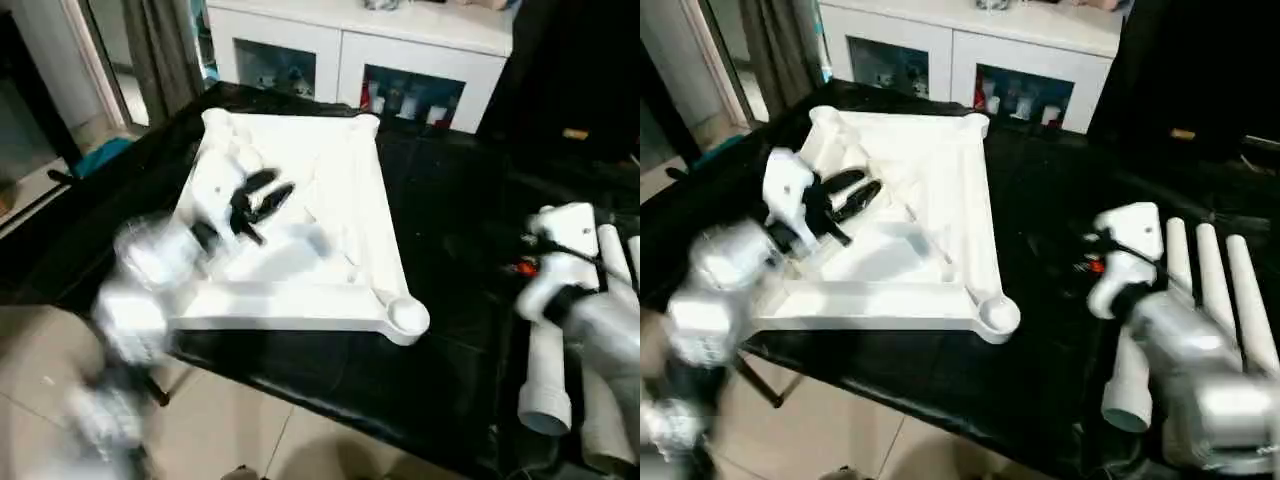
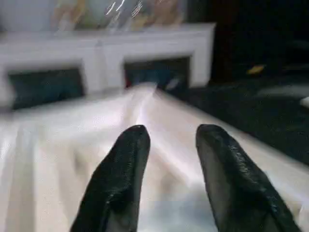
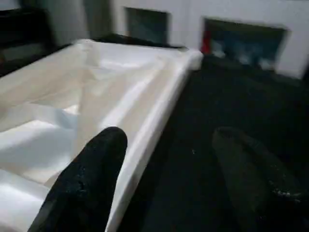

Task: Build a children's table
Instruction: Rotate table base, then pick table leg

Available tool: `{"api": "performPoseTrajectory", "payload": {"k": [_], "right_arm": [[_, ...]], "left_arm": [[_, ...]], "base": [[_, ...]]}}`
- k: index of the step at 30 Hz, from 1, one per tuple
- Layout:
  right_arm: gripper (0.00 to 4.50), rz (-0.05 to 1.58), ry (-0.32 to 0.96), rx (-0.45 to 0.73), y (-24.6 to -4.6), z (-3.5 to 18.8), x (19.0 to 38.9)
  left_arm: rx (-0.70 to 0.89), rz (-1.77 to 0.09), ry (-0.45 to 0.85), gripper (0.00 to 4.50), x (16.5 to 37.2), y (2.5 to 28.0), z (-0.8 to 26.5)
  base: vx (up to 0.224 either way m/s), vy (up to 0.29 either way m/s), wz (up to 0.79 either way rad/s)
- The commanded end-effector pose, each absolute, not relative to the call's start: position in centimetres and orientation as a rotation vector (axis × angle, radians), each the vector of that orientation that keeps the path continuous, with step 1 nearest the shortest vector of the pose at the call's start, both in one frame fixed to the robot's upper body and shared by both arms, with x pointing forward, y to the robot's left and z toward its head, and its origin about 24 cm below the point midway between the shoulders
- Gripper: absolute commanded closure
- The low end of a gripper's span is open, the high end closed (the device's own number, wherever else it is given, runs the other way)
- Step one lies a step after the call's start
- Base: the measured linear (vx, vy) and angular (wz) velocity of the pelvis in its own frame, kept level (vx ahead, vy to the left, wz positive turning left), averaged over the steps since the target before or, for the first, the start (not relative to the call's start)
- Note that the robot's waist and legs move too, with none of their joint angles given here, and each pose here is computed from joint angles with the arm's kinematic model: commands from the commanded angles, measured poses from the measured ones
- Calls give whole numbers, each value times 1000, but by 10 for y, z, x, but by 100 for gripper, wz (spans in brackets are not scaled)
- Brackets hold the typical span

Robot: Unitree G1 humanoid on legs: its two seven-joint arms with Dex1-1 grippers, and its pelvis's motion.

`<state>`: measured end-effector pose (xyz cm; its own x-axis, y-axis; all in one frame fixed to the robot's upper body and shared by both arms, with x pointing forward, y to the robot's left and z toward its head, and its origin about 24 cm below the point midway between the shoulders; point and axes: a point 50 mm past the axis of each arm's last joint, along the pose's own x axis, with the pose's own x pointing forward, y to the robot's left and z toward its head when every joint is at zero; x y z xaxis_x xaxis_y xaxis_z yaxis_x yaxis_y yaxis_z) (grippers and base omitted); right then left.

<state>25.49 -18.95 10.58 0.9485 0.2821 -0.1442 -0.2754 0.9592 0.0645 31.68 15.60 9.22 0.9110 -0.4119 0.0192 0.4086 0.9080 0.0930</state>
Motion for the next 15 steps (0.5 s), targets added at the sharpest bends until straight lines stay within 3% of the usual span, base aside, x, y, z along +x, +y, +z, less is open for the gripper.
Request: {"api": "performPoseTrajectory", "payload": {"k": [1,5,10,15], "right_arm": [[133,161,212,53,-196,91,252],[133,63,233,102,-194,84,252],[133,-49,198,-3,-202,92,264],[133,-50,178,-32,-207,109,280]], "left_arm": [[157,-361,-78,222,315,158,100],[237,-335,-100,222,310,140,109],[228,-354,-63,222,310,124,108],[221,-331,-54,222,311,117,112]], "base": [[4,-2,-32],[-6,55,-32],[-65,147,-32],[-25,-32,-23]]}}
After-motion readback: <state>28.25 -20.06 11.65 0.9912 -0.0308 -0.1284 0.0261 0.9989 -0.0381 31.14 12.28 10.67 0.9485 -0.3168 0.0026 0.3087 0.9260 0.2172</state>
